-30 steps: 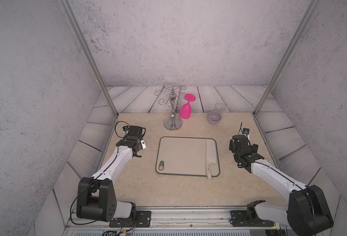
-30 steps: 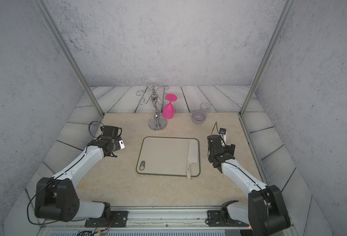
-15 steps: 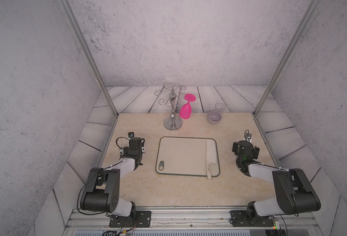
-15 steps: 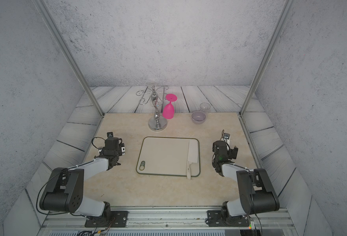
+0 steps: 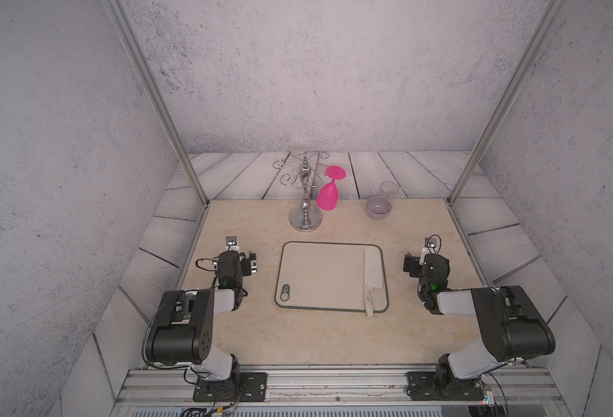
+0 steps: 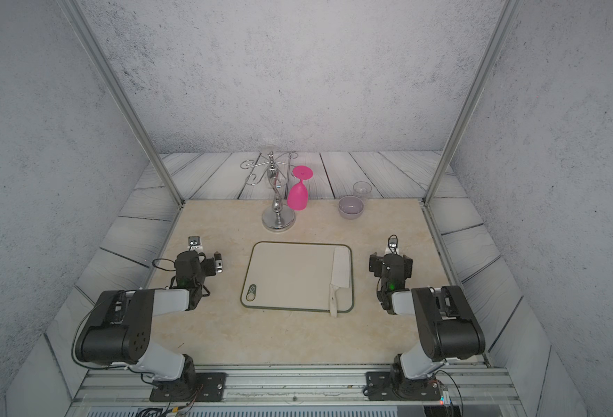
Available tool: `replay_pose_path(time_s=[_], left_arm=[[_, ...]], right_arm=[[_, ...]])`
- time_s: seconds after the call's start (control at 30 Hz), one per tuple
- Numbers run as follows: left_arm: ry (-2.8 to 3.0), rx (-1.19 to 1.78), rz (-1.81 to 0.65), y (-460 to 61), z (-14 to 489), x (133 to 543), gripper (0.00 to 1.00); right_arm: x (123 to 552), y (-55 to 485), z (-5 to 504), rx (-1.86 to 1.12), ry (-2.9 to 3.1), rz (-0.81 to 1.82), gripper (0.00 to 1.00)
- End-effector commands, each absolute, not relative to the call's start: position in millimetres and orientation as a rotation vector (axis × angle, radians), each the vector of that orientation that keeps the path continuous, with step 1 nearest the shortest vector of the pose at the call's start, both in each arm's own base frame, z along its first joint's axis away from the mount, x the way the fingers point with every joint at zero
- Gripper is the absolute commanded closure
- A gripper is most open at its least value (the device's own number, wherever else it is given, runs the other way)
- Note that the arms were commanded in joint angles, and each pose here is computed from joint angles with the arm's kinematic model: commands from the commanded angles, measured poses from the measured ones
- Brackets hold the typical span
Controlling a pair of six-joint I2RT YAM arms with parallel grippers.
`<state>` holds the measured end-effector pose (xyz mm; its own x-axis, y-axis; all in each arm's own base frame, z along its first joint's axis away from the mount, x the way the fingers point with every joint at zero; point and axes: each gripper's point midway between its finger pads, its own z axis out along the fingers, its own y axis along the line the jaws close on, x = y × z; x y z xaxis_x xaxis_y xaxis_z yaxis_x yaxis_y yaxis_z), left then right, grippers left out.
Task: Align the knife with the edge of the cutting board
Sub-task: Reset both arms
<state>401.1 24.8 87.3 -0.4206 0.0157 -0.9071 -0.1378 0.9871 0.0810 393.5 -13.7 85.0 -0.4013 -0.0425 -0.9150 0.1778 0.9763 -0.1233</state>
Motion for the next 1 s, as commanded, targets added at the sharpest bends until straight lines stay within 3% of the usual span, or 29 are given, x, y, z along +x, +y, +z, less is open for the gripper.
replay_pose_path(time_s=[0.0, 0.97], left_arm=[[1.963, -0.051, 0.132, 18.2, 96.2, 405.9, 0.00], [1.962, -0.051, 0.132, 18.1, 98.4, 407.0, 0.00]], right_arm=[[396.9, -11.2, 92.6, 0.080, 1.954, -0.222, 0.01], [400.0, -7.8, 90.6, 0.053, 1.975, -0.173, 0.01]])
